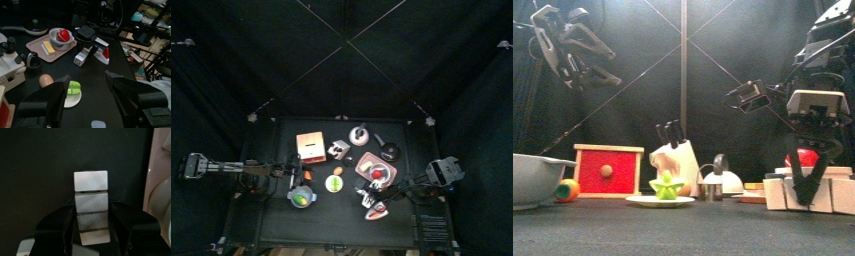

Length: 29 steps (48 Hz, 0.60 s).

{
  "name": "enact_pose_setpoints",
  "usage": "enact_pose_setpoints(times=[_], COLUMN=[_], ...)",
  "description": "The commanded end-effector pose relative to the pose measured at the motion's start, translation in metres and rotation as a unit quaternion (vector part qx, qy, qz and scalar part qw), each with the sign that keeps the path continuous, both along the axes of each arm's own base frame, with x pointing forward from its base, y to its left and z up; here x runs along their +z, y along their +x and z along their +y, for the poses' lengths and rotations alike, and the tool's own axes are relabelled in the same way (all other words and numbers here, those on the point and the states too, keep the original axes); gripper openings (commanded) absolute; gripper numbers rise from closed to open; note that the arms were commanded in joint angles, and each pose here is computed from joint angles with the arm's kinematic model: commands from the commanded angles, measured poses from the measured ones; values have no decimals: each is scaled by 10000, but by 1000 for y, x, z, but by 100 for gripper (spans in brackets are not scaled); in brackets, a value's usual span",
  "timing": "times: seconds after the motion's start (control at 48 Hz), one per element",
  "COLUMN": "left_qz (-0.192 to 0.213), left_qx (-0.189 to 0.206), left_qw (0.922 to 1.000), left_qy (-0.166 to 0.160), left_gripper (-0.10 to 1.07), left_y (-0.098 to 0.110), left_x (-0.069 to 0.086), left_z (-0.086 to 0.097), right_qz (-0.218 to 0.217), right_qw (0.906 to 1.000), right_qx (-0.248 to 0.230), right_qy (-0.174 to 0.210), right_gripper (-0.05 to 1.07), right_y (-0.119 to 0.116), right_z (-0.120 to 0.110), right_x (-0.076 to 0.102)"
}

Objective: Grab white sushi roll

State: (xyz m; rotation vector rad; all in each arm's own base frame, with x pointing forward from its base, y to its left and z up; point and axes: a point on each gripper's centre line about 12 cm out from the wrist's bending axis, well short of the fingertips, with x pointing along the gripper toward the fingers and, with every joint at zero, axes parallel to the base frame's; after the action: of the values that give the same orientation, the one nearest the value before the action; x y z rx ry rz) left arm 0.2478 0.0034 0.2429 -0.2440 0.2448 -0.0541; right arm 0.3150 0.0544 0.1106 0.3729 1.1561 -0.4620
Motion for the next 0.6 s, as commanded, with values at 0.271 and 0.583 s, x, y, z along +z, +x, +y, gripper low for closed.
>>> enact_pose_setpoints(times=[0.271, 0.583], left_qz=[-85, -78], left_qx=[-24, -20], left_qw=[10000, 10000], left_qy=[-16, -24], left_gripper=[93, 93], left_y=[2, 2], left_x=[5, 5], left_z=[-1, -1], right_qz=[-444, -505], right_qw=[9986, 9978], right_qx=[-177, -281], right_qy=[204, 319], right_gripper=[58, 58], right_y=[20, 23], right_z=[4, 5], right_x=[33, 36])
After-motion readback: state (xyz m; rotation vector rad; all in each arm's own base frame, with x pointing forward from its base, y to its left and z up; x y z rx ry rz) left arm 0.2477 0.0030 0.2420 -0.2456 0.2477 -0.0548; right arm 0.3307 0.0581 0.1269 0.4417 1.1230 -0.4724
